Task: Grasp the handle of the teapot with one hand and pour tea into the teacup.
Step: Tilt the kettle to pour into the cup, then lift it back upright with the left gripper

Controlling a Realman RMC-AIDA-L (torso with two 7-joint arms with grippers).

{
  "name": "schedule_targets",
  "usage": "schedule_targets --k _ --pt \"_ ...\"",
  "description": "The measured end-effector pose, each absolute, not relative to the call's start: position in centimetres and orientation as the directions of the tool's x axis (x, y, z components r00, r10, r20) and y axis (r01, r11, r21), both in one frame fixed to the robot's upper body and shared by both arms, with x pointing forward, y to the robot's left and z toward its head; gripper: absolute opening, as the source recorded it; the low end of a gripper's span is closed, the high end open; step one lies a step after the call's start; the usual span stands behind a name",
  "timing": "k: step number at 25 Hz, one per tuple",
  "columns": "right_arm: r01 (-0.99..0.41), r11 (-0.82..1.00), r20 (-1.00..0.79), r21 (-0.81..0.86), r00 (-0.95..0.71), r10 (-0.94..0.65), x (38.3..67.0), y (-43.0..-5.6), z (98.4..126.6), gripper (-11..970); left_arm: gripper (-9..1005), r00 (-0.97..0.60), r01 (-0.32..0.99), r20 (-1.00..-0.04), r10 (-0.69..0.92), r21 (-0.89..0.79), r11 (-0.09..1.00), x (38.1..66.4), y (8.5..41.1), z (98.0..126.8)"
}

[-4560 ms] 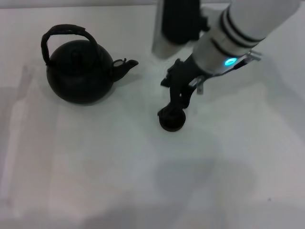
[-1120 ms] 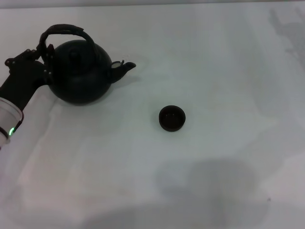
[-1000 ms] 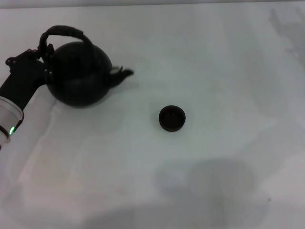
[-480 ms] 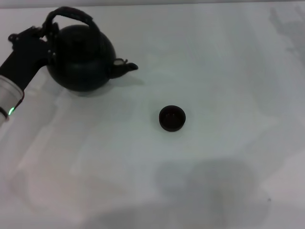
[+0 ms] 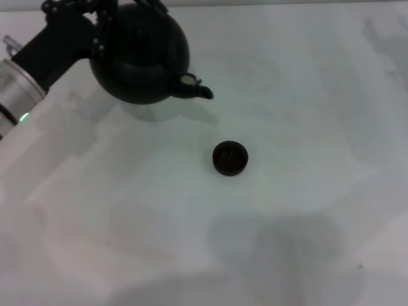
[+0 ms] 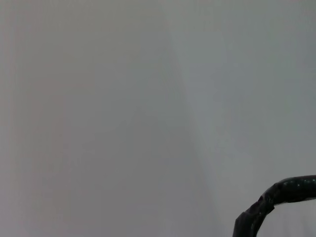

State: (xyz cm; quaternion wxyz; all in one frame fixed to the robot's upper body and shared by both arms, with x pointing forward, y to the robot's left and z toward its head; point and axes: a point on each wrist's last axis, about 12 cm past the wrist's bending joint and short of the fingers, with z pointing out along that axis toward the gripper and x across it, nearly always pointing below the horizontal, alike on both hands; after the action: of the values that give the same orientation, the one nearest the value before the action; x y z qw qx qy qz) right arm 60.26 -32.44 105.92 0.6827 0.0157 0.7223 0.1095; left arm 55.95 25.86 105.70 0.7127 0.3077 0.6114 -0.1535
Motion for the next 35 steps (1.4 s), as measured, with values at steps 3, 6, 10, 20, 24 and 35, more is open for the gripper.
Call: schedule_targets --k 3,6,10,20,24,35 --pt "-0.120 0.975 -0.980 0.188 -0.080 0.180 59.8 -32.5 105.4 842 103 0.221 0.621 -0.960 0.171 0.273 0.735 56.4 25.3 106.0" --pt "-0.115 0.973 -0.978 0.198 -0.094 0.188 59.2 -32.6 104.9 842 103 0.235 0.658 -0.951 0.200 0.307 0.687 56.8 24.6 106.2" --pt "-0.106 0.974 -0.977 0.201 -0.100 0.191 58.8 -32.8 104.6 842 103 0.260 0.705 -0.935 0.242 0.355 0.614 57.3 23.7 106.5" --pt "-0.102 0.970 -0.972 0.220 -0.110 0.209 58.1 -32.7 104.0 842 104 0.296 0.760 -0.904 0.309 0.419 0.497 59.2 23.5 108.1" --pt "-0.096 0.970 -0.971 0.221 -0.112 0.211 58.0 -32.9 103.9 841 104 0.299 0.765 -0.894 0.333 0.433 0.477 59.6 23.7 108.4" --pt "-0.092 0.968 -0.969 0.231 -0.113 0.221 57.8 -32.9 103.8 841 103 0.292 0.781 -0.879 0.376 0.446 0.437 59.9 23.2 108.2"
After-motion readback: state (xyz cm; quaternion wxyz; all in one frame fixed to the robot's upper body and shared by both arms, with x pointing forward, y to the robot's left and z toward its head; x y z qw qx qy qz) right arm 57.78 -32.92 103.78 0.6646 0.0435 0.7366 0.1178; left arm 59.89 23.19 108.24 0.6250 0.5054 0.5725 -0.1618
